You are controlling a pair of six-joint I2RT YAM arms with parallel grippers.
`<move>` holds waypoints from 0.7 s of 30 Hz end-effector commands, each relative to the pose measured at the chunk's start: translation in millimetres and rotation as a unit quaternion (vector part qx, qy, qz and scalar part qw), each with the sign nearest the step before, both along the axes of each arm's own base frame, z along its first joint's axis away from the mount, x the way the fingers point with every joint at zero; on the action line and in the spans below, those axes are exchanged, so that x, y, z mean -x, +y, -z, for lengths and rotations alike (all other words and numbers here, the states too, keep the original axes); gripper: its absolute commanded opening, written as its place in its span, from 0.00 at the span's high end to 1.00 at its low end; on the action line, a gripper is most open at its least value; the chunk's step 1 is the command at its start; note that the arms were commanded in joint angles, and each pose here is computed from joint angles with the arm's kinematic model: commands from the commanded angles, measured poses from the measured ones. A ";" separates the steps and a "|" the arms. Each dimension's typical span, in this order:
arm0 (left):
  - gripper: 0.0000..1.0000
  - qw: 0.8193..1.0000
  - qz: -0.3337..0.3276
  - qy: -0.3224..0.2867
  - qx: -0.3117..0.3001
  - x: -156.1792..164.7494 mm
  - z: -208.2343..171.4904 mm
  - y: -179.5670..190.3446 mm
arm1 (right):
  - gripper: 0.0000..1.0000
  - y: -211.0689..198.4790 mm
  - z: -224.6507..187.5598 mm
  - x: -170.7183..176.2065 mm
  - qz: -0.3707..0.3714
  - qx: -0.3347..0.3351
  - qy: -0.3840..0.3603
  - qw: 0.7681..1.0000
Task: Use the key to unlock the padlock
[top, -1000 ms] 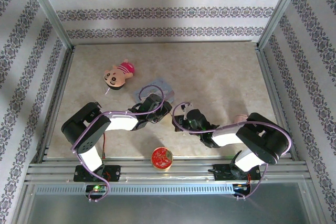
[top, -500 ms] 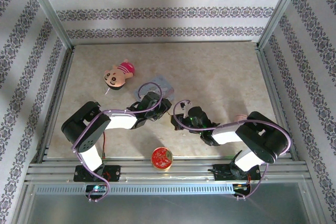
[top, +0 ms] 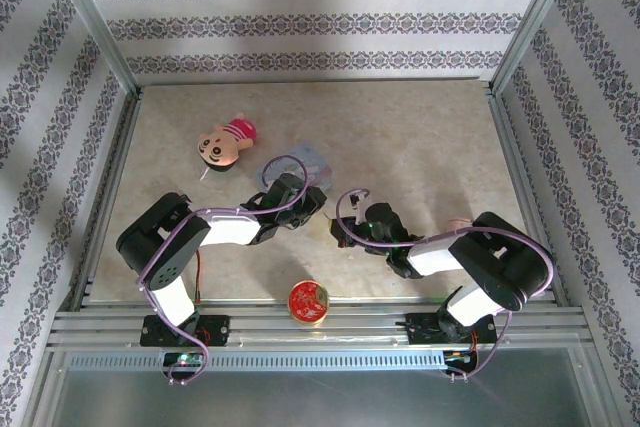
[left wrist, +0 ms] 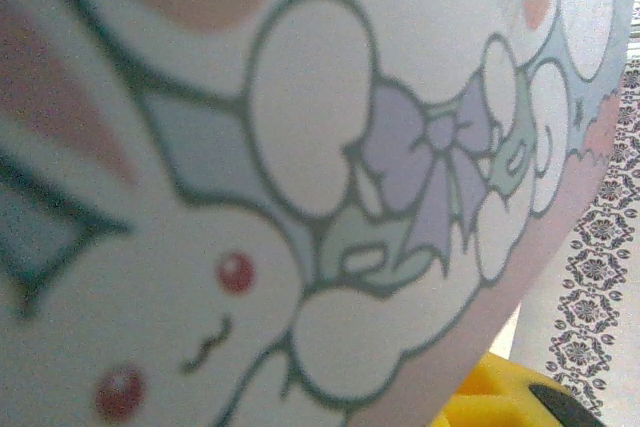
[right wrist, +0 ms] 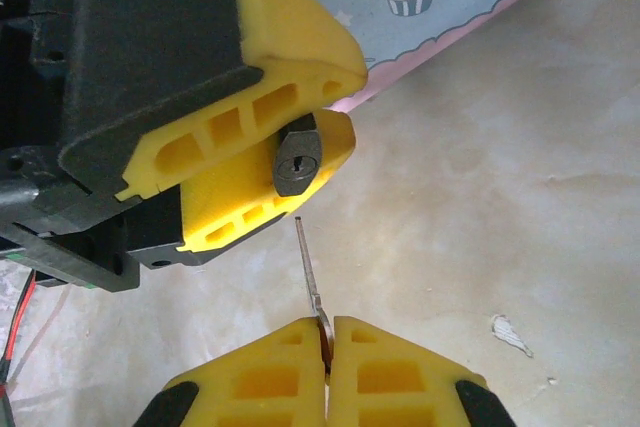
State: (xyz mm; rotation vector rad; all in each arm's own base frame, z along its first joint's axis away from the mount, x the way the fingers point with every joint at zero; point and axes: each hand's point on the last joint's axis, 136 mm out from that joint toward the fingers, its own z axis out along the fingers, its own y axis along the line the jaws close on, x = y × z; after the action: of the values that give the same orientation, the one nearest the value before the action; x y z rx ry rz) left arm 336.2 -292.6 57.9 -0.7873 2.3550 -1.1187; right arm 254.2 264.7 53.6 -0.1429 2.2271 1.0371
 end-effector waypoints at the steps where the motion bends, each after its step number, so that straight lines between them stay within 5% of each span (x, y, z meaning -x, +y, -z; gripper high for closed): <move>1: 0.79 0.998 0.008 0.060 0.035 11.7 11.0 -3.6 | 1.00 -1.8 -5.4 -0.9 -0.002 -0.014 -0.007 1.000; 21: 0.79 0.997 0.018 0.068 0.036 15.0 15.0 -5.9 | 1.00 12.2 -15.9 -14.4 -0.015 -0.028 -0.015 0.999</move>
State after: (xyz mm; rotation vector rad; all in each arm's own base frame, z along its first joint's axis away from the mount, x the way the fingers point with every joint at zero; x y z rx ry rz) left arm 335.8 -292.9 57.9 -0.7856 2.3575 -1.1221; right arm 256.7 266.4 49.2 -0.1471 2.2461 1.0573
